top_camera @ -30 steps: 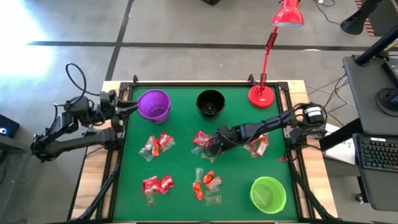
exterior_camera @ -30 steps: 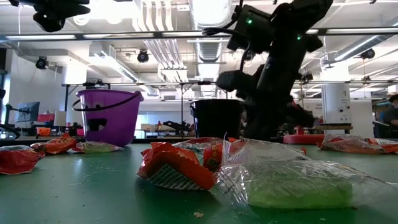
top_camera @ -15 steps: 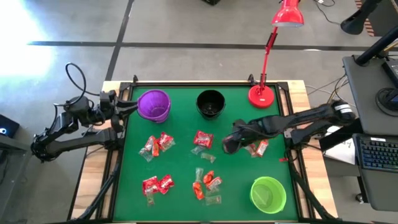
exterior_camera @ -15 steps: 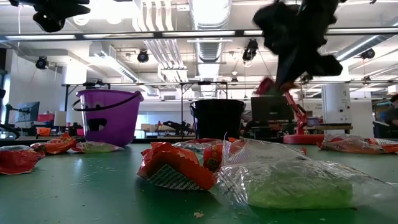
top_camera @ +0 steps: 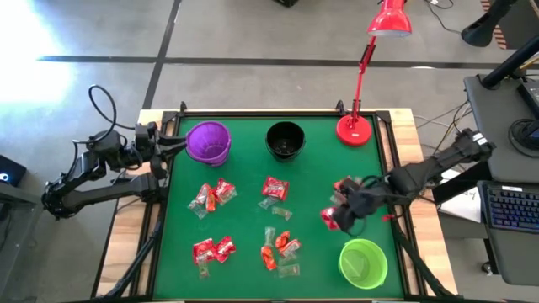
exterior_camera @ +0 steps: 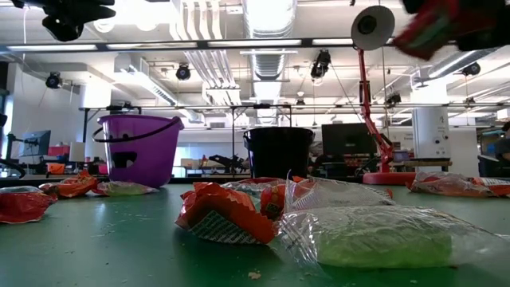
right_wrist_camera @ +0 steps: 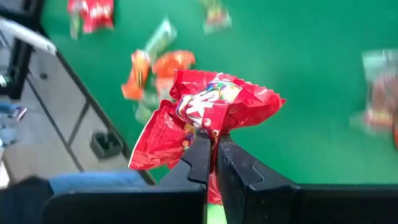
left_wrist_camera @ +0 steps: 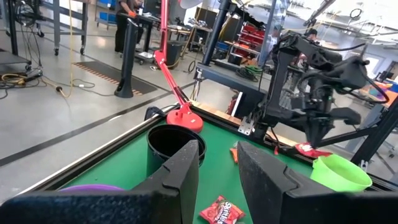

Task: Sort candy
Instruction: Put the red candy into the green bucket, then put the orange chocolate into the black bucket

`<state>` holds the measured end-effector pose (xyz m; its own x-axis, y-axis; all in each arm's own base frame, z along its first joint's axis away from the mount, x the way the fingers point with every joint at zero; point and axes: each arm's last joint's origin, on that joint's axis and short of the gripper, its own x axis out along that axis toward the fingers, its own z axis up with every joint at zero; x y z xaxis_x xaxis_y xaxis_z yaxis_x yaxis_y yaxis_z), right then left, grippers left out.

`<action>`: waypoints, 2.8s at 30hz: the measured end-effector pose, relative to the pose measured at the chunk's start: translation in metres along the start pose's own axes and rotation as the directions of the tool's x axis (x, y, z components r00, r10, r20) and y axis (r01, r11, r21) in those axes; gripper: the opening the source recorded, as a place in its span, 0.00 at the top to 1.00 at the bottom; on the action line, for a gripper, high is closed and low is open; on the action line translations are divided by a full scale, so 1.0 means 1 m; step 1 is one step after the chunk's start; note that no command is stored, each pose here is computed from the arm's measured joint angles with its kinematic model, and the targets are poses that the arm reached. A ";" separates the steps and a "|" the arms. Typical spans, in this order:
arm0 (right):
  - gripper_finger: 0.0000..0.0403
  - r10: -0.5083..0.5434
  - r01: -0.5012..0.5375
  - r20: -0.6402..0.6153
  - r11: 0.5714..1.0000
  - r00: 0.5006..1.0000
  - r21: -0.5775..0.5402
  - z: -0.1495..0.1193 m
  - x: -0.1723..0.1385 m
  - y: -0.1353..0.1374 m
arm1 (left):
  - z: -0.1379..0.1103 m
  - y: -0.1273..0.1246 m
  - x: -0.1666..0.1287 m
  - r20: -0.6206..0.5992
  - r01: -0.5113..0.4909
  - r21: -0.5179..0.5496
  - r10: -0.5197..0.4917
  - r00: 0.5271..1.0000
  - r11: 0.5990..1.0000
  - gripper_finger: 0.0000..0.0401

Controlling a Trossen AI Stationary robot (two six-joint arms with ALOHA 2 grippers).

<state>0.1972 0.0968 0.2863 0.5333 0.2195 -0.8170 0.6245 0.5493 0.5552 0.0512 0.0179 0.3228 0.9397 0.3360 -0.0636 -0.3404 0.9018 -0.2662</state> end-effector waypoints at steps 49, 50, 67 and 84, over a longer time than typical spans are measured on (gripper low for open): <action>0.66 -0.130 0.119 -0.256 0.991 0.958 -0.057 -0.083 0.019 0.005 | 0.001 -0.001 0.000 0.012 0.013 0.023 -0.013 1.000 1.000 0.71; 0.66 -0.130 0.120 -0.233 0.991 0.964 -0.056 -0.083 0.019 0.005 | 0.002 -0.001 0.000 0.013 0.028 0.018 -0.028 1.000 0.999 0.69; 0.66 -0.141 0.195 0.445 0.978 0.885 -0.078 -0.021 0.013 0.001 | -0.013 -0.001 0.020 -0.215 0.047 -0.135 -0.075 0.974 0.990 0.61; 0.65 -0.178 0.228 0.498 0.973 0.849 -0.042 0.010 0.003 -0.006 | -0.033 -0.010 0.049 -0.511 0.184 -0.282 -0.310 0.802 0.942 0.62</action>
<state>0.2009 0.0858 0.2816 0.6256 -0.3128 -0.7147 0.7055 0.6179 0.3471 0.1020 0.0159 0.2904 0.8752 -0.1491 -0.4602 -0.1387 0.8341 -0.5339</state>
